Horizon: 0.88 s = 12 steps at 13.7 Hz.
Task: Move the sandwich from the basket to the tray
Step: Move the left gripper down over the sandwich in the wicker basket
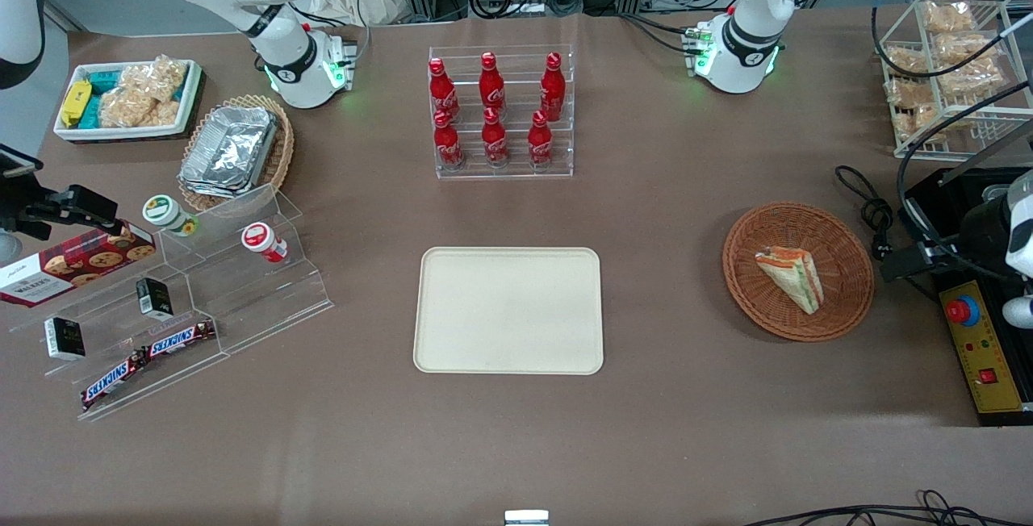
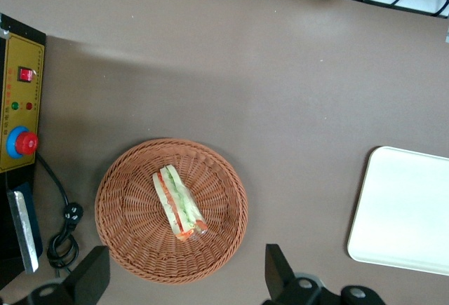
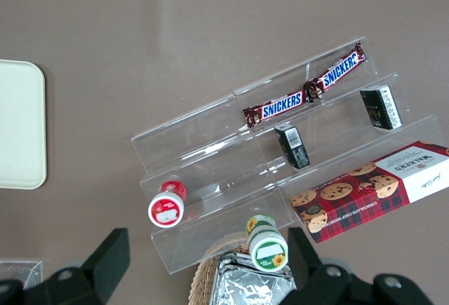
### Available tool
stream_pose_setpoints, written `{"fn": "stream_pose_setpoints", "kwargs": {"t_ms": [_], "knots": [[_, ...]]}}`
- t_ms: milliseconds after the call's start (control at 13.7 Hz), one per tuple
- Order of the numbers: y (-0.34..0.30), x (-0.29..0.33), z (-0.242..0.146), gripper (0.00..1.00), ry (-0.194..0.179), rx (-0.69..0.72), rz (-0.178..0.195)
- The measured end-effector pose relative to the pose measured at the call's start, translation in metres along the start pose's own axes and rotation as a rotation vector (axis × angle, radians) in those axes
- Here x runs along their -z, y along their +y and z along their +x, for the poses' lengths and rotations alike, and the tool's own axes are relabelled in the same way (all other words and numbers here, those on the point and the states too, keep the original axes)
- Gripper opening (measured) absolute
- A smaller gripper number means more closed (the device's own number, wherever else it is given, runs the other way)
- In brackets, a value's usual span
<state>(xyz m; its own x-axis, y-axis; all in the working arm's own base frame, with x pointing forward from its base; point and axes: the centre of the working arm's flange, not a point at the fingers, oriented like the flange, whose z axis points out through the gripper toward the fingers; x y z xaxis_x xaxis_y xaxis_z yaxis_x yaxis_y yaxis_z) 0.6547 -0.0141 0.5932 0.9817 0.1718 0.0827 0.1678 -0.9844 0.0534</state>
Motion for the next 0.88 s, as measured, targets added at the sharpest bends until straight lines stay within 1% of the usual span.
{"fn": "stream_pose_setpoints", "kwargs": {"t_ms": [219,365,438,510,656,802,875], "knots": [[0.000,0.000,0.002,0.99,0.014,-0.005,-0.003],[0.000,-0.002,0.003,0.99,0.013,-0.005,-0.003],[0.000,-0.005,0.003,1.00,0.004,-0.005,-0.001],[0.000,-0.013,0.003,1.00,-0.015,-0.004,0.002],[-0.003,-0.046,-0.001,1.00,-0.083,-0.002,0.017],[-0.007,-0.087,-0.009,1.00,-0.162,-0.001,0.048],[-0.010,-0.105,-0.013,1.00,-0.189,0.007,0.067]]}}
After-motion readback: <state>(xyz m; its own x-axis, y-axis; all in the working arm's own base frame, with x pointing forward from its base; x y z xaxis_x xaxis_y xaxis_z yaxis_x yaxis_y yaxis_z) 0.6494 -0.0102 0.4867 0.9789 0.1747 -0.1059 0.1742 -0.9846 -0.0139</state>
